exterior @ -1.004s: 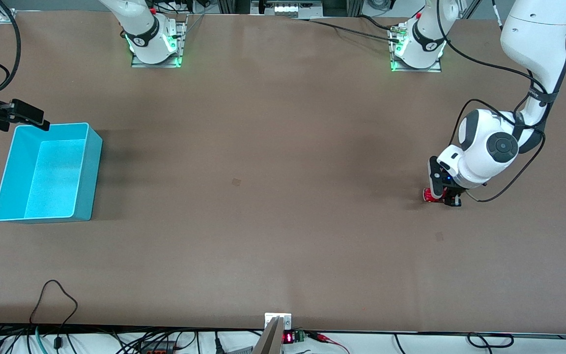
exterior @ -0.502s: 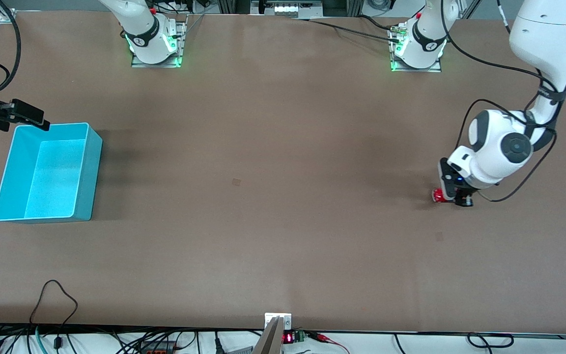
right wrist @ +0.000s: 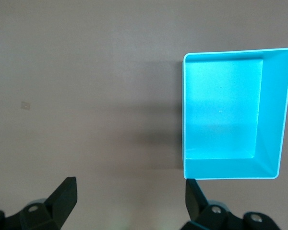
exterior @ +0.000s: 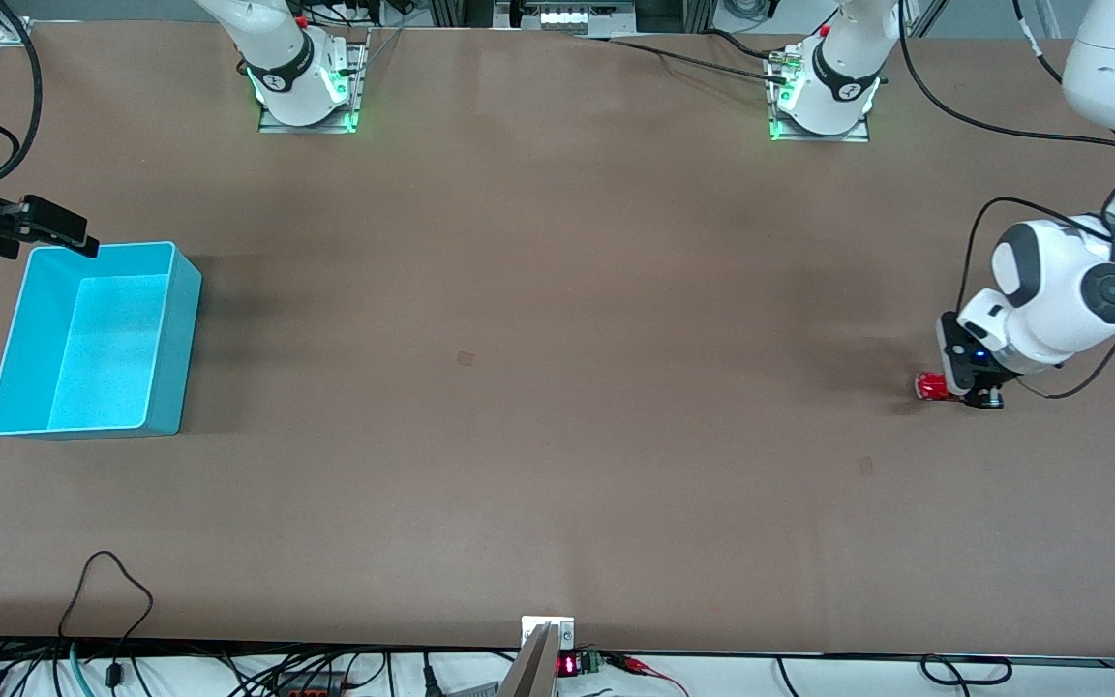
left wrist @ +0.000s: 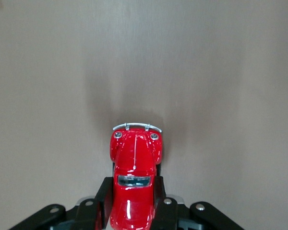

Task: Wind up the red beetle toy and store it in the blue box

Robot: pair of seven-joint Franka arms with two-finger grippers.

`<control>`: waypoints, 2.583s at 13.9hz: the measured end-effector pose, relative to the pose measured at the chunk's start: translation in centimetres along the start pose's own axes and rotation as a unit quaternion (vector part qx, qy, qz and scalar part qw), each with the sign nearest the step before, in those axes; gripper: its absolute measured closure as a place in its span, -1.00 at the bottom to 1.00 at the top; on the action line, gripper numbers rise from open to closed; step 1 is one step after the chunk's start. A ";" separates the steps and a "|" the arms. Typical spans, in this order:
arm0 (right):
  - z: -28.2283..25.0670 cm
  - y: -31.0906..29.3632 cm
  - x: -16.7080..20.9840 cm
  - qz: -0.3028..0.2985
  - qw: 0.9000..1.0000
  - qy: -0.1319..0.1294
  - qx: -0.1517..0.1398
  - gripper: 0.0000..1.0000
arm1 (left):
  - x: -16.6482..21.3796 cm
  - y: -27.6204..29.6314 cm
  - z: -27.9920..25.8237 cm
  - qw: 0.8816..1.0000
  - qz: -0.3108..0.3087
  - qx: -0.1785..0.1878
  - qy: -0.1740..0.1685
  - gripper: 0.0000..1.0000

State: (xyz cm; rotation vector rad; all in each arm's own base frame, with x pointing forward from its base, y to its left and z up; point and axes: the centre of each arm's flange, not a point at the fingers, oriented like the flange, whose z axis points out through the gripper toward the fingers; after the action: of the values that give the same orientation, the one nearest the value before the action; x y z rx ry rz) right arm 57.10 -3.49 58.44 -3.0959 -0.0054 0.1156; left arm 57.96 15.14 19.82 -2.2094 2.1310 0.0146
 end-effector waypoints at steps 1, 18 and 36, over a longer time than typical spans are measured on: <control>0.0 0.0 0.0 0.000 1.000 0.000 0.000 -1.00 | -0.4 0.0 0.0 1.000 -0.001 0.000 0.000 0.24; 0.0 -0.2 0.0 -0.001 1.000 0.000 0.000 -1.00 | 4.9 -4.1 -14.1 0.998 -0.014 -0.068 -0.005 -1.00; 0.1 -0.3 0.1 -0.003 1.000 0.000 0.000 -1.00 | 16.3 -4.4 -31.3 0.954 -0.262 -0.123 -0.075 -1.00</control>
State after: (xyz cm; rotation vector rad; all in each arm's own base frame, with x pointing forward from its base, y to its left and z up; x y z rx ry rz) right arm 57.15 -3.20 58.38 -3.0953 -0.0134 0.1167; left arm 61.59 -2.77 50.29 -2.7427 1.4776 0.4233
